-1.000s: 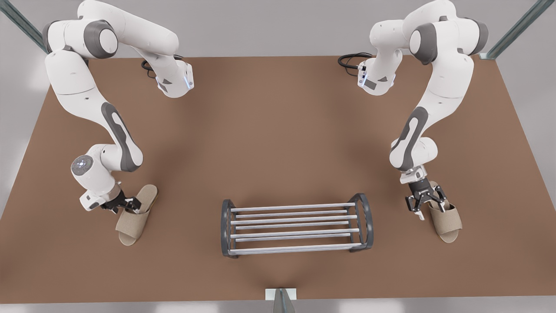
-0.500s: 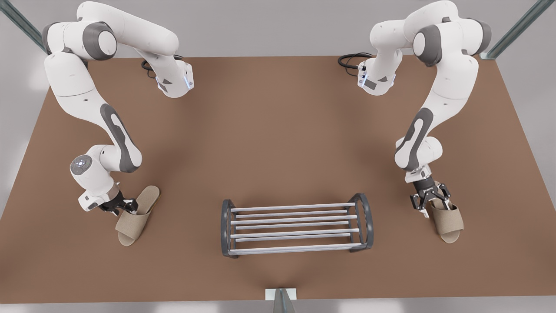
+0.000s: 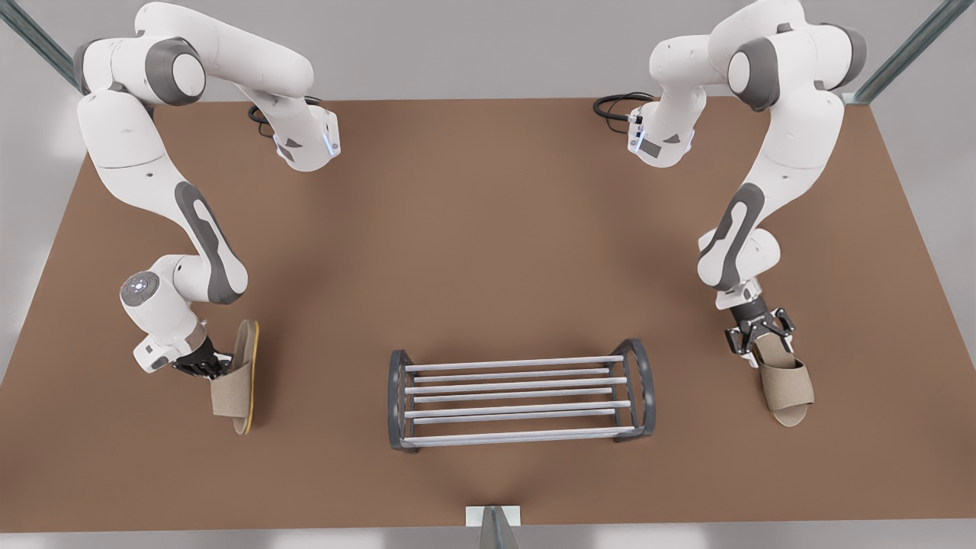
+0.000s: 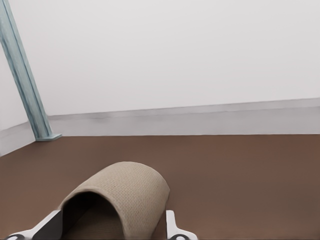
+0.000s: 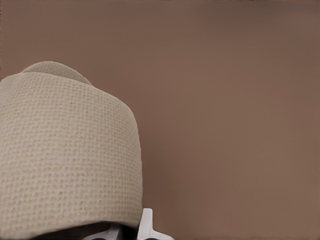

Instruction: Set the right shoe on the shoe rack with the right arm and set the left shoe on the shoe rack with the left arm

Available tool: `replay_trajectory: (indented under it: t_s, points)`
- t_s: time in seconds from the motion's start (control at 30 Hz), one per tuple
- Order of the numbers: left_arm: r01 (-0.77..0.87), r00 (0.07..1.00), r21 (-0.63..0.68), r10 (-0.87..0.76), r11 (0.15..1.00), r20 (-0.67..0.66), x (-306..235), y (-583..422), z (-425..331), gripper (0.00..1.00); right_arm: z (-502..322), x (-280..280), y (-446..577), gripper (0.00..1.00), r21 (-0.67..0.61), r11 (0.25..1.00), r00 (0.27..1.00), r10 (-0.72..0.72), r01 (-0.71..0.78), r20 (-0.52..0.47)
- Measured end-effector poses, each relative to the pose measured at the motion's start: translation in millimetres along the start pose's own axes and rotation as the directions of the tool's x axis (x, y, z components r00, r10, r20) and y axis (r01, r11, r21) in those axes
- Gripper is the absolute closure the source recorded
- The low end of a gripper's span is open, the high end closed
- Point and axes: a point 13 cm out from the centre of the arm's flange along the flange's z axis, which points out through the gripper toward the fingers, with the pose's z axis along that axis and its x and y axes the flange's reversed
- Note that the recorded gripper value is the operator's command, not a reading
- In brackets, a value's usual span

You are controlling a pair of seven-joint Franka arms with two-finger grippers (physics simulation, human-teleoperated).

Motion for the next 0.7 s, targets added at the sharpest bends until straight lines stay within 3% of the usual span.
replay_trajectory:
  t_s: [0.17,0.43,0.6,0.7]
  points:
    - [-0.003,1.0,0.004,0.003,1.0,0.009,3.5,-5.3,15.4,0.0,-35.5,-28.9,19.2,0.79,-0.004,0.999,0.998,-0.044,0.044,0.054]
    - [-0.013,1.0,0.022,0.013,1.0,0.022,6.5,-15.3,36.8,0.0,-255.8,-159.2,61.1,0.79,0.088,0.985,0.952,-0.165,0.147,0.259]
    - [-0.013,1.0,0.029,0.012,1.0,0.027,1.4,-19.1,46.6,0.0,-348.7,-198.1,183.1,0.79,0.005,0.966,0.93,-0.251,0.259,0.269]
    - [-0.016,0.999,0.037,0.015,0.999,0.029,-0.6,-21.8,54.9,0.0,-371.2,-178.6,304.5,0.79,-0.069,0.933,0.916,-0.329,0.353,0.23]
